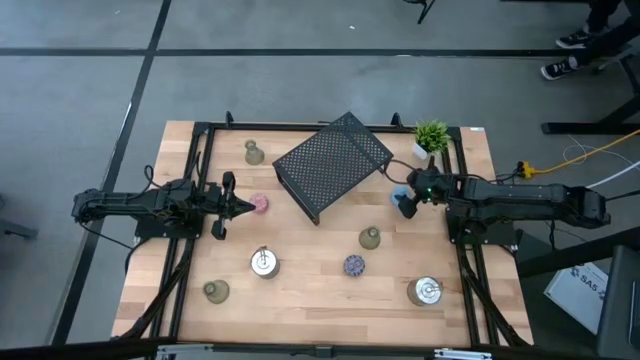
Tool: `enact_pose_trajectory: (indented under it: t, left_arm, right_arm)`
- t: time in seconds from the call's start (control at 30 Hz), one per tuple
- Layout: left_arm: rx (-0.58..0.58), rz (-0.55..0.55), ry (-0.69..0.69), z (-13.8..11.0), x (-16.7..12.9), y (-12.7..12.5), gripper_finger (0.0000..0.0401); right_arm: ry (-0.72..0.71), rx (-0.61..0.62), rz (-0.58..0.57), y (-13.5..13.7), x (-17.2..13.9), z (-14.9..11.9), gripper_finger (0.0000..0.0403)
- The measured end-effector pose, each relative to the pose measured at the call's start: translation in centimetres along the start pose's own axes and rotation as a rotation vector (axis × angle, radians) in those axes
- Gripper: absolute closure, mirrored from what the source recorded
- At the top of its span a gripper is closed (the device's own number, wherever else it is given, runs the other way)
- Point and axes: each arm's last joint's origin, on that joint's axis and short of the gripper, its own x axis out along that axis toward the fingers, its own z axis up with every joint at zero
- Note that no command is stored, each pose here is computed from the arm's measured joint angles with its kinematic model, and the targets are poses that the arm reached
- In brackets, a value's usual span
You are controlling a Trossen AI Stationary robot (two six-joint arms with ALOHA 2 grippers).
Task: Pick & Place candle stick holders
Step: Put the light blue small scented candle on the shelf
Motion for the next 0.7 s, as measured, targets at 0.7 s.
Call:
enact_pose_trajectory:
  t: [0.7]
  left_arm:
    - [0.000, 0.000, 0.000, 0.00, 0.00, 0.00, 0.0393]
  right_arm:
    - [0.011, -0.017, 0.003, 0.07, 0.06, -0.28, 0.0045]
